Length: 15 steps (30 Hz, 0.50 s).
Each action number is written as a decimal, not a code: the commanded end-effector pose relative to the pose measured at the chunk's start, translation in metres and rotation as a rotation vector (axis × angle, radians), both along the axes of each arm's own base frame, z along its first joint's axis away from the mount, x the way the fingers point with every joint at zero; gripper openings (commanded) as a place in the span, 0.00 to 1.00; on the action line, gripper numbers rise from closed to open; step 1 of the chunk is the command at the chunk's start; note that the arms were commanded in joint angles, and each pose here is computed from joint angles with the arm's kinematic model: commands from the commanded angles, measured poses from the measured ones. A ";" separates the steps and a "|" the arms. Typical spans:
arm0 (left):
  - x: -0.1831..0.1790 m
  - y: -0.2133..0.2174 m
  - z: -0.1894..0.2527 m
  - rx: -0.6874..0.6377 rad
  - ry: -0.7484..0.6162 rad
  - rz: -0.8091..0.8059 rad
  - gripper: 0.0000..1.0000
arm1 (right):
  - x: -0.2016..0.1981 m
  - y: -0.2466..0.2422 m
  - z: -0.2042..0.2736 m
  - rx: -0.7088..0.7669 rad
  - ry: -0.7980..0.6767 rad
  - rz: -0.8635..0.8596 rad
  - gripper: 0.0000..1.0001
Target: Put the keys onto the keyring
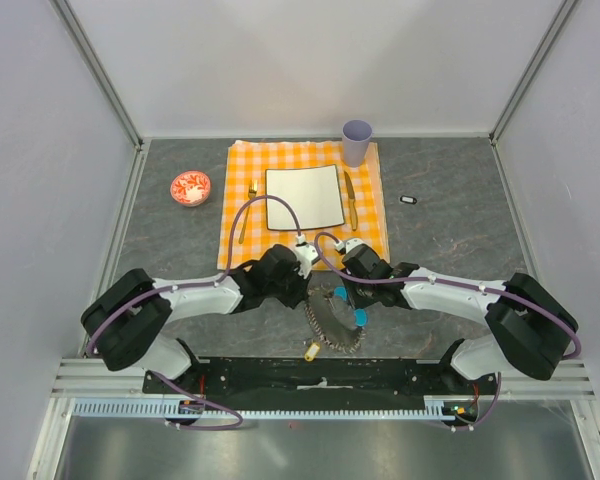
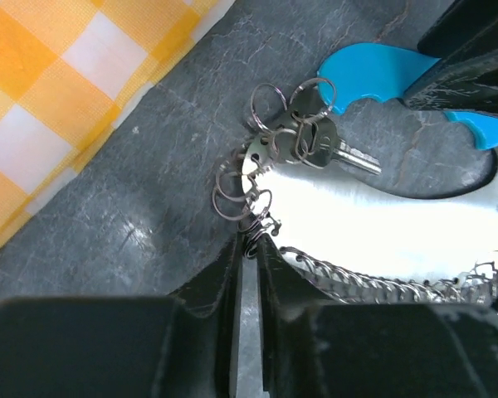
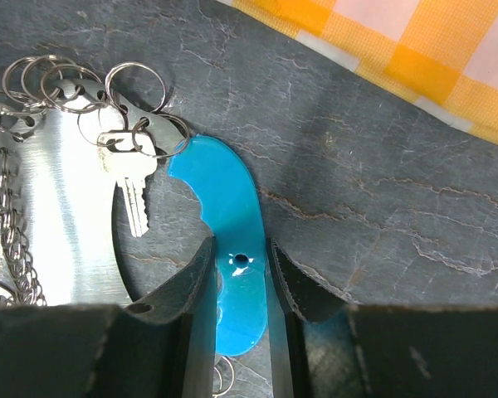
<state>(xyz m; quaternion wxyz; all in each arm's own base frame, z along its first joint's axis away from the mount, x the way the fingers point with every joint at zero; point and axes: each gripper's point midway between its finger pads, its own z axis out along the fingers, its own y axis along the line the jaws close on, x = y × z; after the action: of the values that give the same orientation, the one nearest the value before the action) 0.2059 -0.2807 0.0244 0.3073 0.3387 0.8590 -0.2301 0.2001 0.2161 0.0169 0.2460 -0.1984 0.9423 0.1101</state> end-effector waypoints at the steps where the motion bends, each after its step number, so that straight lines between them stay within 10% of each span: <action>1: -0.004 -0.013 0.032 -0.132 -0.015 0.009 0.12 | -0.002 -0.001 -0.001 0.010 0.000 -0.005 0.22; 15: -0.029 0.005 0.010 -0.141 0.136 0.190 0.15 | -0.001 0.000 -0.002 0.021 -0.002 -0.009 0.23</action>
<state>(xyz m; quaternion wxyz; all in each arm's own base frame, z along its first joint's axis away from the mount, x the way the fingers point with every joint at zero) 0.1698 -0.2736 0.0260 0.2730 0.2547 0.8842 -0.2806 0.2006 0.2178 0.0171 0.2494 -0.1963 0.9412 0.1157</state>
